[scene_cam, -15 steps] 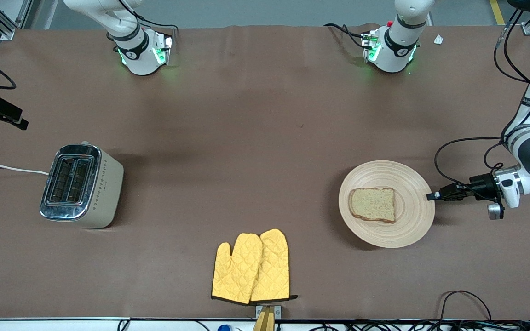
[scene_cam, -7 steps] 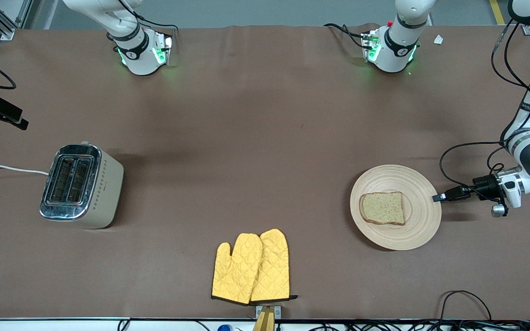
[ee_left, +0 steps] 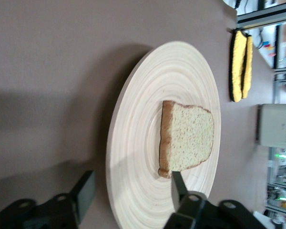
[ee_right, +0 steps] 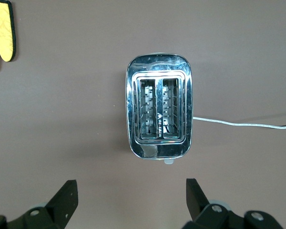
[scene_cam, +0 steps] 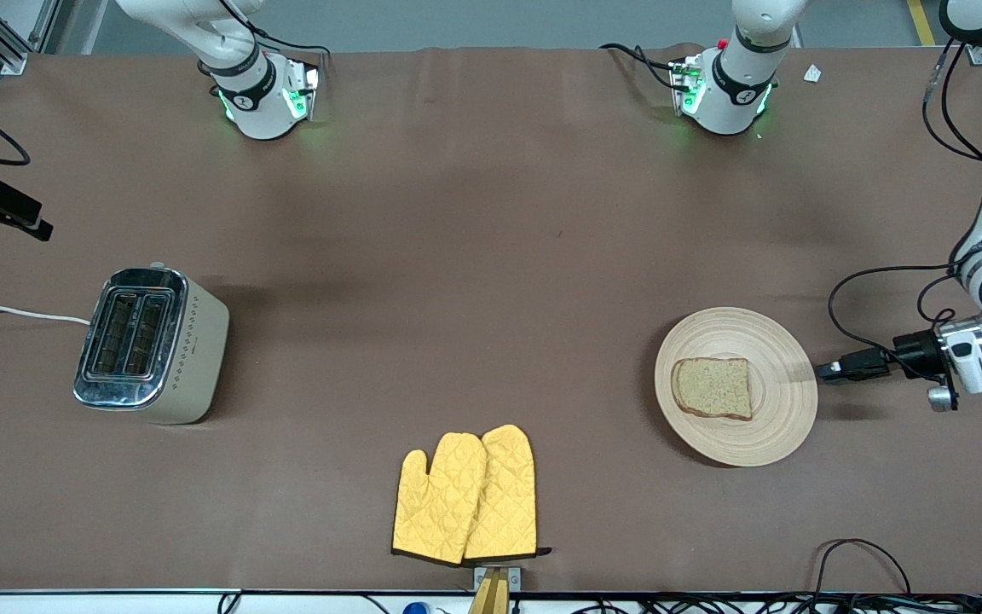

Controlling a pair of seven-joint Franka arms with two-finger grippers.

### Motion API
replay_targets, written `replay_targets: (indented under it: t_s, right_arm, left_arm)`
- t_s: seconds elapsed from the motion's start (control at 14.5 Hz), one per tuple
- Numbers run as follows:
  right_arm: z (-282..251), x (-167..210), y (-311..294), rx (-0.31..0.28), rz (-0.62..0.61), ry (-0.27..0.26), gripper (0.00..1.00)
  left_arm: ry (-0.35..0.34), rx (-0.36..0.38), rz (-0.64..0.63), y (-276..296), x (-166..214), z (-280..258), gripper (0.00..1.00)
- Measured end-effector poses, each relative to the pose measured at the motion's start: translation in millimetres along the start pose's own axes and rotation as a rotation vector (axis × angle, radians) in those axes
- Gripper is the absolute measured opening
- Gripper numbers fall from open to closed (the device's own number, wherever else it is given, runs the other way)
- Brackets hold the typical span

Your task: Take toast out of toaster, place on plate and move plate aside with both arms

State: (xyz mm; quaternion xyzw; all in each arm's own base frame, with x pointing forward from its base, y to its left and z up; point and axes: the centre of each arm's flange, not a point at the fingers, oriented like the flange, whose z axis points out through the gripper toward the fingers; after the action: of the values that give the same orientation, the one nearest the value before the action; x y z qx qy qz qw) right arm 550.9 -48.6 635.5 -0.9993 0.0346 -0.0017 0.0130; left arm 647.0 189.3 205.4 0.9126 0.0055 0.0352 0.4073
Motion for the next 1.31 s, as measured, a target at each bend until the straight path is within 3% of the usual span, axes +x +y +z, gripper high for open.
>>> replay_targets:
  t_s: [0.14,0.21,0.41,0.69,1.17,1.31]
  right_arm:
    - [0,0,0,0.000,0.000,0.000,1.00]
    - [0,0,0,0.000,0.000,0.000,1.00]
    - [0,0,0,0.000,0.000,-0.001,1.00]
    - [0,0,0,0.000,0.000,-0.001,1.00]
    - [0,-1,0,0.000,-0.001,-0.007,1.00]
    - [1,-1,0,0.000,-0.001,-0.008,1.00]
  left_arm:
    - [-0.027,0.099,0.027,54,22,-18,0.98]
    - [-0.036,0.155,0.041,88,31,-25,1.00]
    - [-0.066,0.344,0.049,201,39,-43,1.00]
    - [-0.105,0.557,0.004,328,16,-48,1.00]
    - [-0.153,0.792,0.058,427,-24,-60,1.00]
    - [-0.127,0.854,0.056,445,-34,-71,1.00]
